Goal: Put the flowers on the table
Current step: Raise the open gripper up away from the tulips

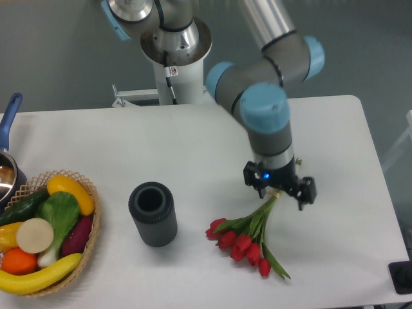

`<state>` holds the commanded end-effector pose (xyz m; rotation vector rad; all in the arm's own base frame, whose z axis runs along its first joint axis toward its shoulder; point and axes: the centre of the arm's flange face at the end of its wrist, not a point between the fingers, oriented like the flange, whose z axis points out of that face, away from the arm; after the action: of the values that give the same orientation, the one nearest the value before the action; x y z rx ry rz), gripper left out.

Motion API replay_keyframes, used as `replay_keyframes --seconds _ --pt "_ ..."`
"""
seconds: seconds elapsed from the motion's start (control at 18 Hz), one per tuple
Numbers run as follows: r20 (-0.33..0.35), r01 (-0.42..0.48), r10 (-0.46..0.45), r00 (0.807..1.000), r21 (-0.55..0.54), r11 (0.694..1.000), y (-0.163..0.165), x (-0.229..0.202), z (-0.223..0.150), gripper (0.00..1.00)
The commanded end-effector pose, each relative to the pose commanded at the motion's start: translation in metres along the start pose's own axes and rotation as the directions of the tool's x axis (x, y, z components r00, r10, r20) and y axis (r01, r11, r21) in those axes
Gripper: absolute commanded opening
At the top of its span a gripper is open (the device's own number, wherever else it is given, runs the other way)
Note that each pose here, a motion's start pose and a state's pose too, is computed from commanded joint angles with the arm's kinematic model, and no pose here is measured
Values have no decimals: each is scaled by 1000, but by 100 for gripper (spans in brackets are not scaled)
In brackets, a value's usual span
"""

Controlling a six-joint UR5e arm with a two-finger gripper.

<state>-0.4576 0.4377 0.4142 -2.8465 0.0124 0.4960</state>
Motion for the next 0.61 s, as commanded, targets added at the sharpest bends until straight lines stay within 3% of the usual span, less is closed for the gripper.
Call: replay_keyframes --seconds 0.17,0.5,0.61 --pt "-45 34 -32 998 43 998 34 -28 -37 100" --pt "-109 -146 146 983 11 989 87 -46 -71 100" --pt "-143 -226 227 963 25 974 102 -48 -81 100"
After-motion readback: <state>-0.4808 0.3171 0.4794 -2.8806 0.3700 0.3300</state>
